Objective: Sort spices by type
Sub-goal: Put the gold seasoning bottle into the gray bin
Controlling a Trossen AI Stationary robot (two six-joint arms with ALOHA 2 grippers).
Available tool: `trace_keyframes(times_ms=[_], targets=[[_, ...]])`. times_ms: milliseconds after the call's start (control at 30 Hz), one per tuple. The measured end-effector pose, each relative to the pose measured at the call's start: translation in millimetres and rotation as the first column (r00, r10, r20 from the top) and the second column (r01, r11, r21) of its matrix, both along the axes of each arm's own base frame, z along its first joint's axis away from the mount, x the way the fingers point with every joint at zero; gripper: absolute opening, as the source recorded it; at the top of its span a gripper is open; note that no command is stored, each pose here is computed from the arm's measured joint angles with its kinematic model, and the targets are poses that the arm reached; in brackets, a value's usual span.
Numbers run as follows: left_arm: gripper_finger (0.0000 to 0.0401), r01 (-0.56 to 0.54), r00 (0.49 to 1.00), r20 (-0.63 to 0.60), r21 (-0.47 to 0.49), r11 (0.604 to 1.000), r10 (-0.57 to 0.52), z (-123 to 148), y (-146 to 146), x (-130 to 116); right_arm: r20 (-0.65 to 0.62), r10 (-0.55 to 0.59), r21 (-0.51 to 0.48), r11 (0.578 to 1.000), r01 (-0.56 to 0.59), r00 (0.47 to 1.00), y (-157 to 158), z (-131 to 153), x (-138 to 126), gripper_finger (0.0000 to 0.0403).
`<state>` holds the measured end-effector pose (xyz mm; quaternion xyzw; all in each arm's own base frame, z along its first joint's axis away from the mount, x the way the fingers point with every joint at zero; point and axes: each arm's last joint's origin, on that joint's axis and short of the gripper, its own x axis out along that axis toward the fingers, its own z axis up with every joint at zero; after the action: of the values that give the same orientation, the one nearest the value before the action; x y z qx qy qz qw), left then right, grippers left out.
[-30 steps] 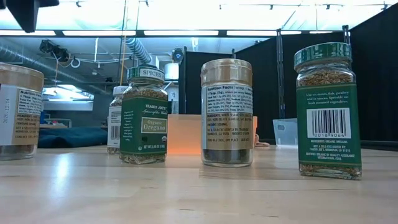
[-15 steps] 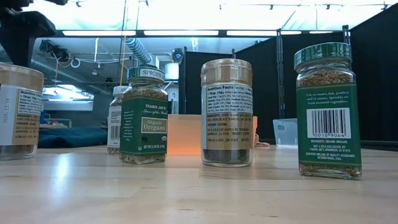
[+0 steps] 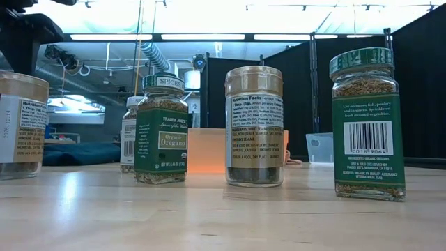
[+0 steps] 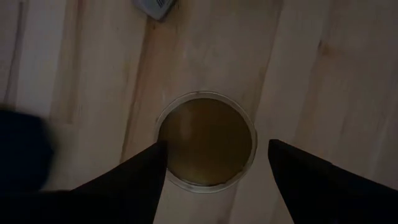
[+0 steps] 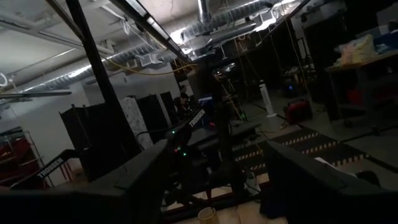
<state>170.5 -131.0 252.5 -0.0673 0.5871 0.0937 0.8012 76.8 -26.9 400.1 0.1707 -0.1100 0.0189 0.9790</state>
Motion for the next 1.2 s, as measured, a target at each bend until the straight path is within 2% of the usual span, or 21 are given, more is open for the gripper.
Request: trace_keyframes(times_ms=[367,633,800,1067,1200], targets=[[0.0284,-0.051,0.999,0.0,-0.038,0.998,0.052,0.2,-1.1,0.6,-0.072,0.002,0.039,0.999,0.001,0.997,-0.8,-7.5,1.4,0.0268],[0.0289,-0.097,0.995,-0.028,-0.095,0.991,0.094,12.9,4.0,6.4,-0.073,-0.005,0.009,1.0,0.006,0.997,-0.8,-7.6,1.4,0.0268],[0.0317,-0.109,0.994,-0.003,-0.101,0.989,0.109,21.2,11.3,14.4,-0.073,-0.01,-0.011,1.0,0.01,0.997,-0.8,-7.6,1.4,0.0268],[0.0388,-0.139,0.99,-0.028,-0.099,0.985,0.137,20.7,18.9,16.9,-0.079,-0.01,-0.009,1.0,0.009,0.997,-0.9,-8.2,1.5,0.0268],[0.0398,-0.132,0.991,-0.011,-0.105,0.986,0.131,21.1,18.0,18.4,-0.089,-0.013,-0.018,1.0,0.011,0.996,-0.9,-9.3,1.7,0.0268]])
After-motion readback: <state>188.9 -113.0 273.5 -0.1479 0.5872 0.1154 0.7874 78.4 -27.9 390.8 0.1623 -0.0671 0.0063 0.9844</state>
